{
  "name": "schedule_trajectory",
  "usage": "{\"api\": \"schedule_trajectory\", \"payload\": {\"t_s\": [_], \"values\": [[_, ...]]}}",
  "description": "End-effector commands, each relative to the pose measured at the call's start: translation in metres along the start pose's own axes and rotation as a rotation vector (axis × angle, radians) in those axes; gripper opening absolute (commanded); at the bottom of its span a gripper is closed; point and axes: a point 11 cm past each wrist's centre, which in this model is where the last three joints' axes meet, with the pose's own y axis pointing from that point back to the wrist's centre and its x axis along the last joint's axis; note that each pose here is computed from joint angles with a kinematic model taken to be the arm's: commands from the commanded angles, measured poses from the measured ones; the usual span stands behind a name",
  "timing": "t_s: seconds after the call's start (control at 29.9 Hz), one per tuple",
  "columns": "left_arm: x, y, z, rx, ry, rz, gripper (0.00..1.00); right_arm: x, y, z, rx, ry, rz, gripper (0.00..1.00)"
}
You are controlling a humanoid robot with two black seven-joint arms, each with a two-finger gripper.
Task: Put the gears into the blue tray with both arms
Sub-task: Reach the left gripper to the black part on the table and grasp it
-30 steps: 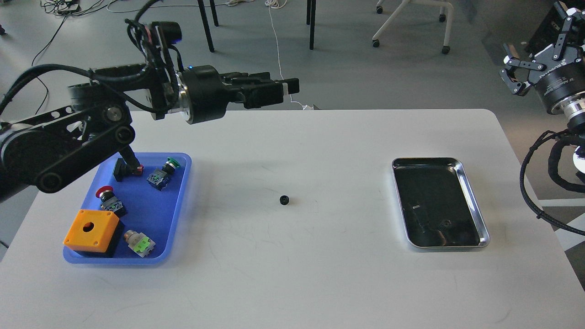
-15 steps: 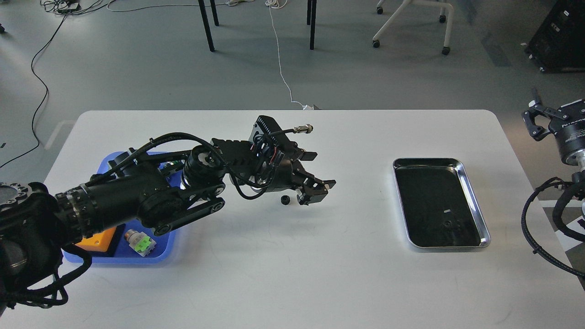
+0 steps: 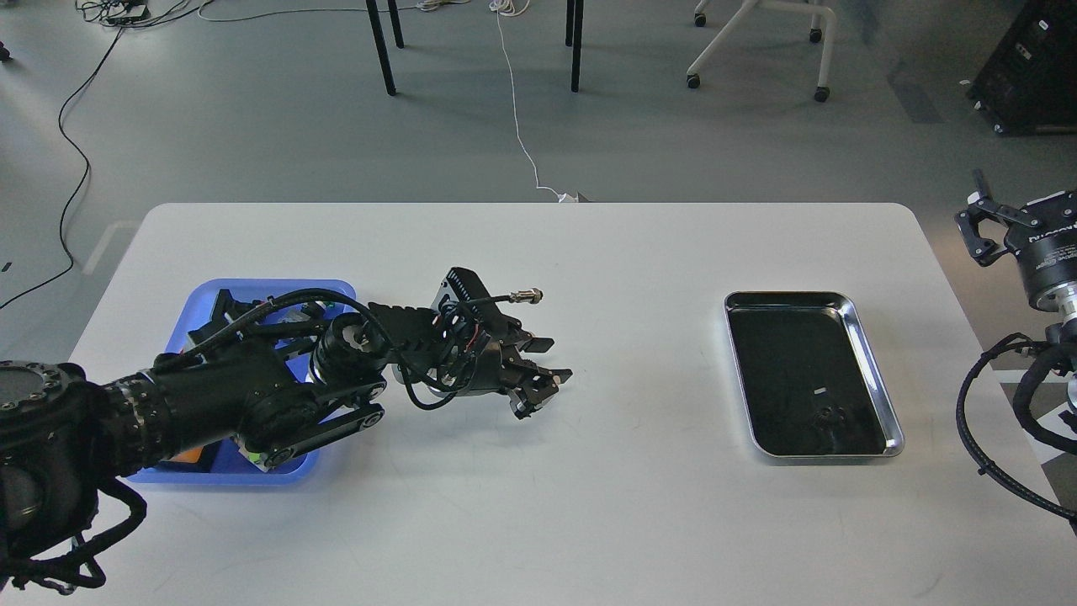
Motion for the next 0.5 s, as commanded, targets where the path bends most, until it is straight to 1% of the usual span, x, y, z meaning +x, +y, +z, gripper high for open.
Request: {"api": "schedule_trajectory", "payload": {"t_s": [0.0, 0.33, 0.47], "values": [[-0.0096, -0.0007, -0.0063, 0.024, 0.025, -0.008, 0.46, -0.0027, -0.0001, 0.0026, -0.005, -0.007, -0.007, 0.98], [-0.0151, 0.0003, -0.0071, 0.024, 0.024, -0.02, 0.46, -0.0038, -0.0003, 0.0059, -0.007, -0.014, -0.009, 0.98], [-0.0153, -0.0001, -0.007, 0.026, 0.027, -0.019, 0.42, -0.0036, -0.0003, 0.0052, -0.006, -0.012, -0.008, 0.98]]}}
